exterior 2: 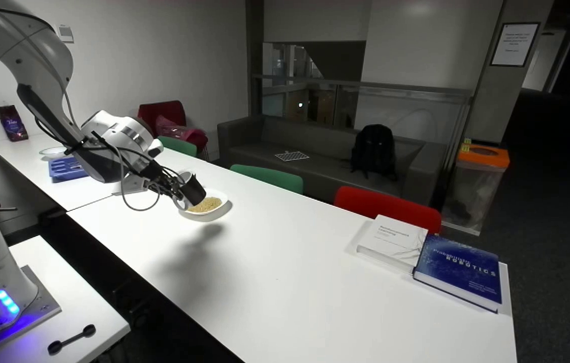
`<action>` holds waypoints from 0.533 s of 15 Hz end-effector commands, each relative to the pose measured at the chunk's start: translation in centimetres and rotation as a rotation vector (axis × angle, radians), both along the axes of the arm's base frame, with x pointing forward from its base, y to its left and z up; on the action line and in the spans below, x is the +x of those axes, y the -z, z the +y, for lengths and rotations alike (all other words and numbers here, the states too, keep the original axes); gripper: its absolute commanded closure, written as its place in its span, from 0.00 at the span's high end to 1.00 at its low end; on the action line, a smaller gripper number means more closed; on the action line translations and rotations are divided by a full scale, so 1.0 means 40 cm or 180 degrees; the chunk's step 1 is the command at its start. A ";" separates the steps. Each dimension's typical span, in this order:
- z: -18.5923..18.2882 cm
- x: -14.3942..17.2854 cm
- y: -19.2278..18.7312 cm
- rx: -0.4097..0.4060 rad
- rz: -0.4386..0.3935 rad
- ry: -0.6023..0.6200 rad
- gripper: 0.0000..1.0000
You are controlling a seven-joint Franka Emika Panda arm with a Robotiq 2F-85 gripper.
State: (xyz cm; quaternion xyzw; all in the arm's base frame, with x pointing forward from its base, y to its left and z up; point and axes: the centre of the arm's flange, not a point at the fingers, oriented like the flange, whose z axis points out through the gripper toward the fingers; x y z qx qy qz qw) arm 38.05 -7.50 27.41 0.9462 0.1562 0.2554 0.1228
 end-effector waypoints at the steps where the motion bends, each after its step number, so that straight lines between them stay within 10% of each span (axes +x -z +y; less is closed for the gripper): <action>1: -0.046 -0.006 -0.047 0.0110 0.0018 -0.0019 0.05; 8: -0.098 -0.023 -0.012 0.0229 0.0308 0.0072 0.05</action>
